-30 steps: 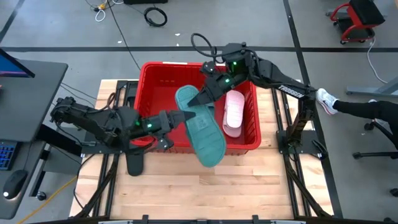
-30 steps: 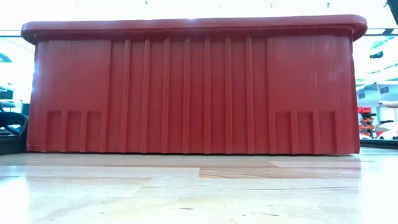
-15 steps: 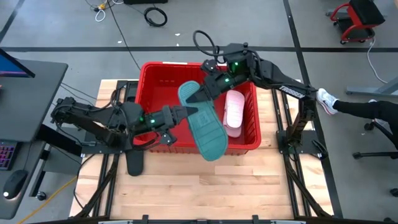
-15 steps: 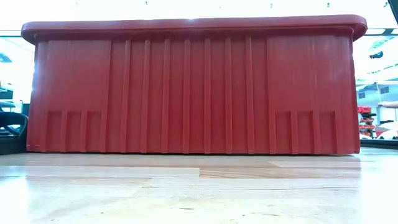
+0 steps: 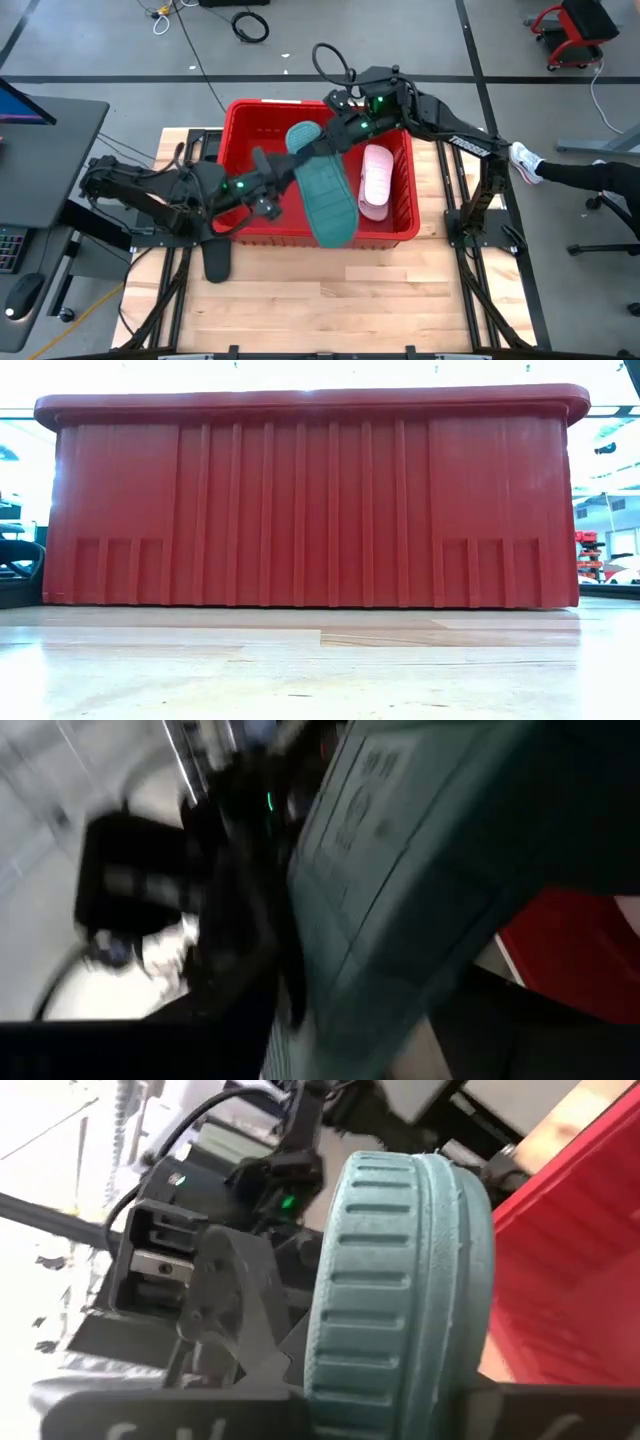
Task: Pick and place slides into bin
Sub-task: Put the green slide in the red bin
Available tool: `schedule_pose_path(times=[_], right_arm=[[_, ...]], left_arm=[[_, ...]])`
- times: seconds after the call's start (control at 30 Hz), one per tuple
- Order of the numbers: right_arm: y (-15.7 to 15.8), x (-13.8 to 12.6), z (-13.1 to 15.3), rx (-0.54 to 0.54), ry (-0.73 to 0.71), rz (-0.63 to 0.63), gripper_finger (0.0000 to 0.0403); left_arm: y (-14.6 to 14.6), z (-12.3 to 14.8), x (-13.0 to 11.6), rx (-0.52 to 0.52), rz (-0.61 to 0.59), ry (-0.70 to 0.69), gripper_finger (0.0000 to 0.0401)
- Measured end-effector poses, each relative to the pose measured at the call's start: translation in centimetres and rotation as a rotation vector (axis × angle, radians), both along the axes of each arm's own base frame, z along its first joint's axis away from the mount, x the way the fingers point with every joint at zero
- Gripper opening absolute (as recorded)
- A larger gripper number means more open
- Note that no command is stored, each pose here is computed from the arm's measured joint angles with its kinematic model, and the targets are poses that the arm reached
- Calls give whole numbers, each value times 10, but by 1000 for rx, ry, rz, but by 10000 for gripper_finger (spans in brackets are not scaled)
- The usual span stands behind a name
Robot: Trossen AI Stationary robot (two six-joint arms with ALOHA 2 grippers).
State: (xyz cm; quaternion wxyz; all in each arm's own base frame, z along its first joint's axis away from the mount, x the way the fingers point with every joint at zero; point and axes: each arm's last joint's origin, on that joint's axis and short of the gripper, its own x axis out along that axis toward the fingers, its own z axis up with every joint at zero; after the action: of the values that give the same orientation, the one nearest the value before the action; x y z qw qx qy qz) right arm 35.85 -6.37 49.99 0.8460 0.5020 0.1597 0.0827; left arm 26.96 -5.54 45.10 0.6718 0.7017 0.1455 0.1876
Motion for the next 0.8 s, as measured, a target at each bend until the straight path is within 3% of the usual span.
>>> schedule_pose_path(times=[0.2, 0.47, 0.57, 0.8], right_arm=[[-17, -5, -7, -23, 69, -67, 61], [-59, -22, -18, -89, 172, -165, 61], [-74, -25, -26, -123, 193, -187, 61], [-95, -11, -74, -73, 264, -160, 61]], left_arm=[[14, 5, -27, -165, 110, -28, 284], [27, 5, -69, -355, 322, -90, 269], [33, 6, -90, -517, 346, -193, 260], [49, 1, -146, -902, 392, -429, 233]])
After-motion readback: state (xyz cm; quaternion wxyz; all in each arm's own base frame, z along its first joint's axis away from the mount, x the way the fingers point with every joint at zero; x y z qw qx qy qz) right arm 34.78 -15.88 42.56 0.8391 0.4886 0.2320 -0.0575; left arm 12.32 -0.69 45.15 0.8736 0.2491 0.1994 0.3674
